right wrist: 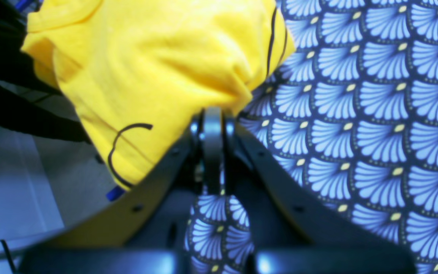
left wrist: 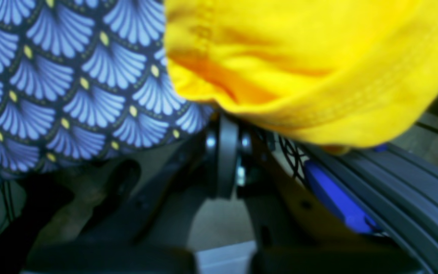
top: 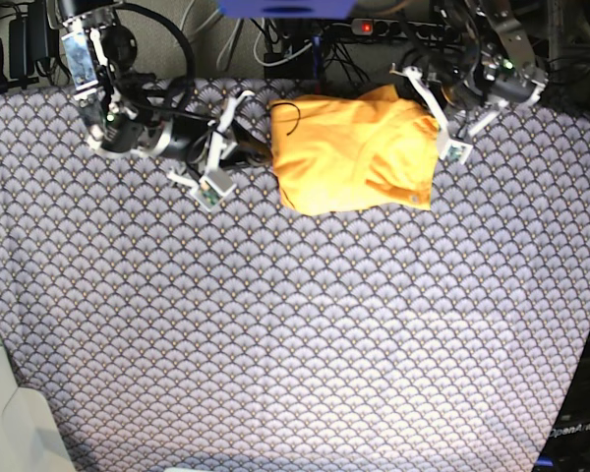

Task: Fold the T-shirt properly
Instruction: 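Bring both grippers to opposite sides of the yellow bundle and grasp, then squeeze the bundle sides inward with both grippers, then release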

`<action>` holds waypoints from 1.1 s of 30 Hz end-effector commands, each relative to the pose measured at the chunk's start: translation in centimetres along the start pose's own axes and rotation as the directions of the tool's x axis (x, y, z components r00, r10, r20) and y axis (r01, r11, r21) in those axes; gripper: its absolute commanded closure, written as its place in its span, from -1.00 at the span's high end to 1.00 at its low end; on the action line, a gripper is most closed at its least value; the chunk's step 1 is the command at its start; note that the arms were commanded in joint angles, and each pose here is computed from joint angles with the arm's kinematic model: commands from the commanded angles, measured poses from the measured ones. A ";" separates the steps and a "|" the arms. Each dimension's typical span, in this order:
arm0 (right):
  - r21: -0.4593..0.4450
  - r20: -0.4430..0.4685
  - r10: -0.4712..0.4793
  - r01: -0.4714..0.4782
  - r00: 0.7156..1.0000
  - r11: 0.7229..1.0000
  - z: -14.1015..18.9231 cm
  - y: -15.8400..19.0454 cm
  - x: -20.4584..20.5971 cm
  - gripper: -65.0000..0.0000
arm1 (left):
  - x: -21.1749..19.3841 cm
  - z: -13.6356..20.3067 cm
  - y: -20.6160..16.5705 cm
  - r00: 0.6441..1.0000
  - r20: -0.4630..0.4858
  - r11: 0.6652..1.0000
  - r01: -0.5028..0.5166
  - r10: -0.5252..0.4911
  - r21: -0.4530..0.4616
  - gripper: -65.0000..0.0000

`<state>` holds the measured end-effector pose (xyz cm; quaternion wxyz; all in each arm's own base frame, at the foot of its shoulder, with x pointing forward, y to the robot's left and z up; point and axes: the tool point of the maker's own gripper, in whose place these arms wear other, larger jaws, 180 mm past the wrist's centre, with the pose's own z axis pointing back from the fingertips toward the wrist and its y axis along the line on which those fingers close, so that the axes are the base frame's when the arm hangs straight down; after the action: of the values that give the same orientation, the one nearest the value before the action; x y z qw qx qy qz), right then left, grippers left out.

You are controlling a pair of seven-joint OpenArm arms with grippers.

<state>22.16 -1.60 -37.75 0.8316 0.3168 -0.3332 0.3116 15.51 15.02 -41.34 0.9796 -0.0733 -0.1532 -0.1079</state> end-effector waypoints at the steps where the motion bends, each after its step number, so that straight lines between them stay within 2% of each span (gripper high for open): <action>1: 0.013 0.051 0.013 -0.014 0.999 1.000 0.2 0.2 1.4 -1.00 | 1.1 0.0 0.2 0.999 0.033 1.000 0.000 0.000 -0.002 -1.00; 7: 0.014 0.048 0.010 -0.010 0.999 1.000 0.2 0.3 1.2 -1.00 | 0.5 -2.7 -0.5 0.999 -0.023 0.996 -0.039 0.037 -0.075 -1.00; 15: 0.014 0.046 0.009 -0.010 0.999 1.000 0.3 0.3 1.1 -1.00 | 2.2 -2.9 -0.5 0.998 0.047 0.996 -0.040 0.044 -0.085 -1.00; 22: 0.116 0.015 0.041 -0.043 0.999 0.992 -1.4 3.8 0.6 -1.00 | 3.6 -2.5 1.1 0.993 0.085 0.996 -0.075 0.079 -0.058 -1.00; 27: 0.165 0.003 0.051 -0.051 0.999 0.985 -2.0 5.6 0.2 -1.00 | 5.6 -2.0 1.5 0.989 0.132 0.997 -0.063 0.069 -0.049 -1.00; 33: 0.169 -0.007 0.059 -0.057 0.998 0.984 -2.0 5.7 -0.1 -1.00 | 9.2 -1.4 2.0 0.978 0.203 0.998 -0.047 0.055 -0.043 -1.00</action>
<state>18.17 2.97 -38.31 0.8051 0.3632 -0.2917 0.3671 23.65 15.05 -41.02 0.9663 -0.1048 -0.2221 -0.0769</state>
